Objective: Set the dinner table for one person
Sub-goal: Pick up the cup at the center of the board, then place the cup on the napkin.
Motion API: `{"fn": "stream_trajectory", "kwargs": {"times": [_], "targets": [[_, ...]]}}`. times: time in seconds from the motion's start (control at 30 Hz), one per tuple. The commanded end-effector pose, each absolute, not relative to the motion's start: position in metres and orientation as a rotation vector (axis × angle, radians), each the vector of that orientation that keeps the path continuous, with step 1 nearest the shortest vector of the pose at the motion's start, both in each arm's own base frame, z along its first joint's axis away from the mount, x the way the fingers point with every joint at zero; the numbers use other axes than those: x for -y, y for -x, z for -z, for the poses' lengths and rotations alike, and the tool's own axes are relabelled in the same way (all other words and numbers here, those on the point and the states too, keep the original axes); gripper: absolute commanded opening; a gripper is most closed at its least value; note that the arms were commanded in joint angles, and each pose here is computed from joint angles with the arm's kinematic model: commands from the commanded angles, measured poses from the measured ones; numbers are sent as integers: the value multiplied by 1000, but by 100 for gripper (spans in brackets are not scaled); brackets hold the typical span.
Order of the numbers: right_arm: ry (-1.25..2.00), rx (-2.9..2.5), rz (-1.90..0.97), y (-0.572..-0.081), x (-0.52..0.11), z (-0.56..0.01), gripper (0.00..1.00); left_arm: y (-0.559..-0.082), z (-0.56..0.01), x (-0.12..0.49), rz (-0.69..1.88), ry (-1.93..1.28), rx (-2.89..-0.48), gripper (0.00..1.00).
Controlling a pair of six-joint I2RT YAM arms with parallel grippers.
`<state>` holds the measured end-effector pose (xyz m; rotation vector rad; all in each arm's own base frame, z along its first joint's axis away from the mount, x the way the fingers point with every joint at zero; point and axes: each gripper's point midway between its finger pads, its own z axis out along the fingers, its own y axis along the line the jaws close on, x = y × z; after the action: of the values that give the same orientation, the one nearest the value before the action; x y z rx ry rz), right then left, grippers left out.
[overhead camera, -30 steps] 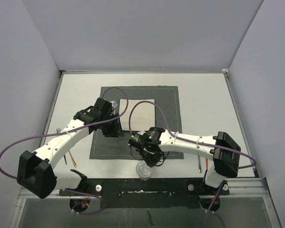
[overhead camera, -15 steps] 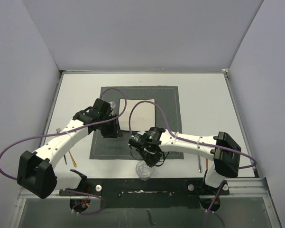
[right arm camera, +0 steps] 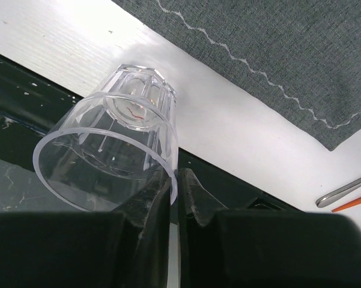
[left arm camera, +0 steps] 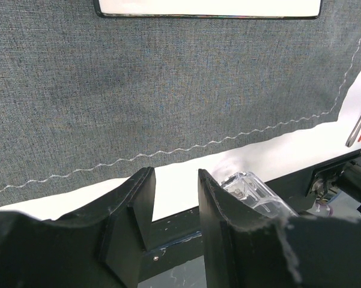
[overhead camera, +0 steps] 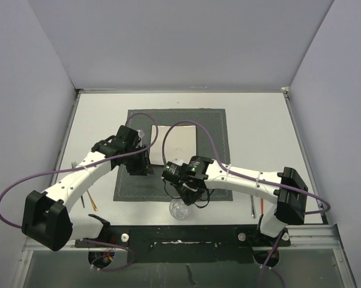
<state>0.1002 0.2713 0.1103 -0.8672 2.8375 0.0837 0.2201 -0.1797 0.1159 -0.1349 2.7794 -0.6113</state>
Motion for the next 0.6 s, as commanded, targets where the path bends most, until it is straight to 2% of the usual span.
{"fn": "stream_trajectory", "kwargs": {"times": [0.0,0.27,0.57], "targets": [[802,-2764,-173,-112,-279,-146,0,-226,-132,182,663,115,-2703,33],[740,-2758,-179,-129,-276,-160,0,-226,-132,178,671,122,-2695,33],[592,-2755,-167,-188,-255,-175,0,-230,-138,163,669,148,-2671,33]]}}
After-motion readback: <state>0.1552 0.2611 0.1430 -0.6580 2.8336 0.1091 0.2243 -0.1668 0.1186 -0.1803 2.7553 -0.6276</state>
